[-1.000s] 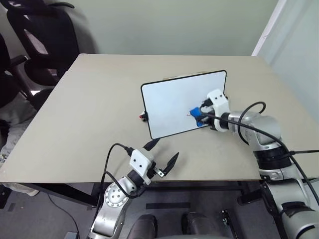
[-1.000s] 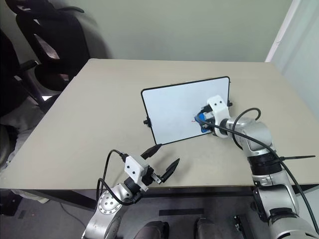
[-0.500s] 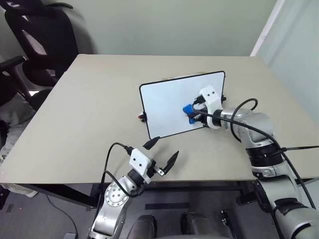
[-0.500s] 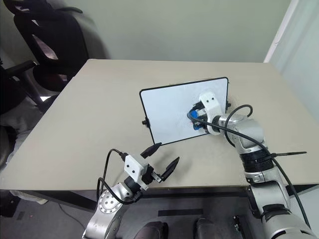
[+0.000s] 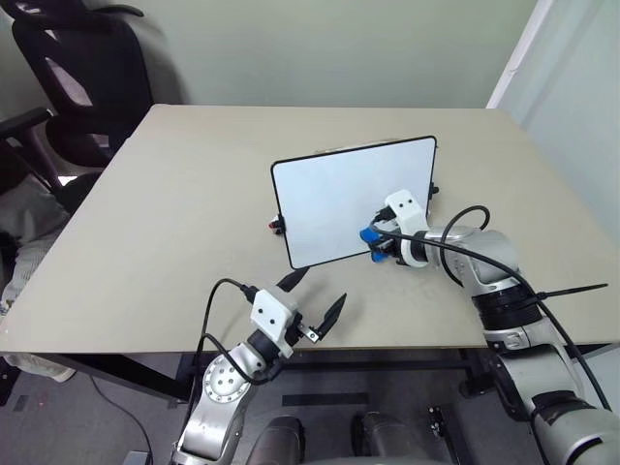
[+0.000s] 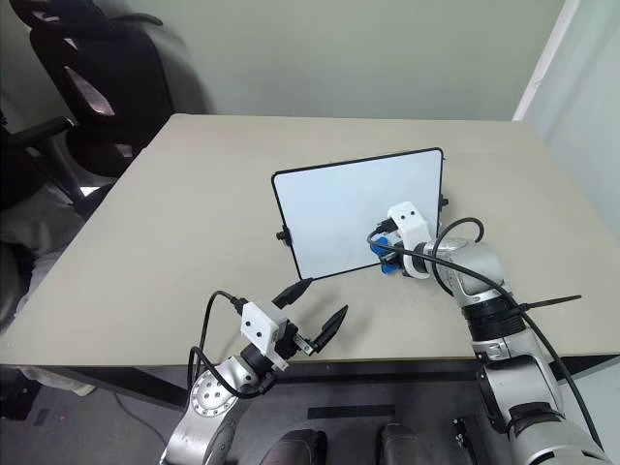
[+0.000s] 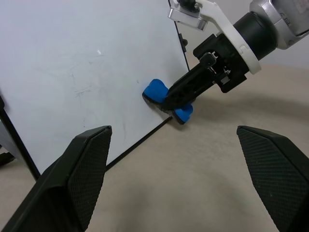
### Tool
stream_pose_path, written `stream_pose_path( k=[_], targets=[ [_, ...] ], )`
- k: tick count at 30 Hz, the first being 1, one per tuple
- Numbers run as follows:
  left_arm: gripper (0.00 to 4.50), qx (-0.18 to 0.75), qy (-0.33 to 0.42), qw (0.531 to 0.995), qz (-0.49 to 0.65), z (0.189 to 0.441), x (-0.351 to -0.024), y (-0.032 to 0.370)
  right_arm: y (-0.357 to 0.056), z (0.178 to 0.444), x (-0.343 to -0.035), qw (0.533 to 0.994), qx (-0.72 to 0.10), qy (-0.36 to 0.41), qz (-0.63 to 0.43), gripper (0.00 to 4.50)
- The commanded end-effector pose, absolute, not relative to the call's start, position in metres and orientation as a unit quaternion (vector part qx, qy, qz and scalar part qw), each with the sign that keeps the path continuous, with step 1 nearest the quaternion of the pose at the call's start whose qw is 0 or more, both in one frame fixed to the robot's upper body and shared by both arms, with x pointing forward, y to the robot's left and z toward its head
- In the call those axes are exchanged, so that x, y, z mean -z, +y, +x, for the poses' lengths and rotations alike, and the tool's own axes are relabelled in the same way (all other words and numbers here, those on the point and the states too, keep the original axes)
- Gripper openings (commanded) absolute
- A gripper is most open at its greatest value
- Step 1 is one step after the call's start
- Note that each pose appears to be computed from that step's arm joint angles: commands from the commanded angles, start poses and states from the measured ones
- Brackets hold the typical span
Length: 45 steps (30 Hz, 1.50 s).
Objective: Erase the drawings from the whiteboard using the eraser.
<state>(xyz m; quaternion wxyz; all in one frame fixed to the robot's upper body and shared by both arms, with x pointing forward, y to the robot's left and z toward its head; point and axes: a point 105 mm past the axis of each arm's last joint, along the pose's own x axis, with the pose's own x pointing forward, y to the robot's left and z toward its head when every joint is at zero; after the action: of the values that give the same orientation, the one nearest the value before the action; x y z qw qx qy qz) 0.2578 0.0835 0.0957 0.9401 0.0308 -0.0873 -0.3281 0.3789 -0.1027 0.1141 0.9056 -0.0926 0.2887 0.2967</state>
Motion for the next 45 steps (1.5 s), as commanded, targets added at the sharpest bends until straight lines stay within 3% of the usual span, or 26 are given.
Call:
stream_pose_path(
  k=[1,5,12,24,29,33,39,45],
  targets=[
    [4.50,0.329,-0.115,0.937,0.033,0.255,-0.110,0.082,-0.097,0.384,-0.136,0.914,-0.301,0.251,-0.105,0.80],
    [4.50,0.327,-0.117,0.937,0.033,0.256,-0.110,0.083,-0.083,0.385,-0.172,0.919,-0.330,0.203,-0.067,0.80],
    [4.50,0.322,-0.119,0.939,0.032,0.256,-0.111,0.084,-0.075,0.386,-0.190,0.920,-0.341,0.176,-0.074,0.80],
    [4.50,0.320,-0.119,0.939,0.031,0.253,-0.112,0.086,-0.083,0.382,-0.116,0.902,-0.320,0.279,-0.081,0.80],
    [4.50,0.320,-0.119,0.939,0.032,0.252,-0.113,0.088,-0.081,0.381,-0.108,0.898,-0.321,0.291,-0.082,0.80],
    [4.50,0.321,-0.120,0.939,0.033,0.252,-0.114,0.089,-0.086,0.388,-0.124,0.909,-0.309,0.268,-0.077,0.80],
    [4.50,0.322,-0.118,0.939,0.033,0.254,-0.114,0.090,-0.114,0.400,-0.175,0.941,-0.272,0.195,-0.058,0.80],
    [4.50,0.325,-0.116,0.938,0.034,0.255,-0.113,0.091,-0.153,0.397,-0.190,0.957,-0.219,0.181,-0.058,0.80]
  ],
)
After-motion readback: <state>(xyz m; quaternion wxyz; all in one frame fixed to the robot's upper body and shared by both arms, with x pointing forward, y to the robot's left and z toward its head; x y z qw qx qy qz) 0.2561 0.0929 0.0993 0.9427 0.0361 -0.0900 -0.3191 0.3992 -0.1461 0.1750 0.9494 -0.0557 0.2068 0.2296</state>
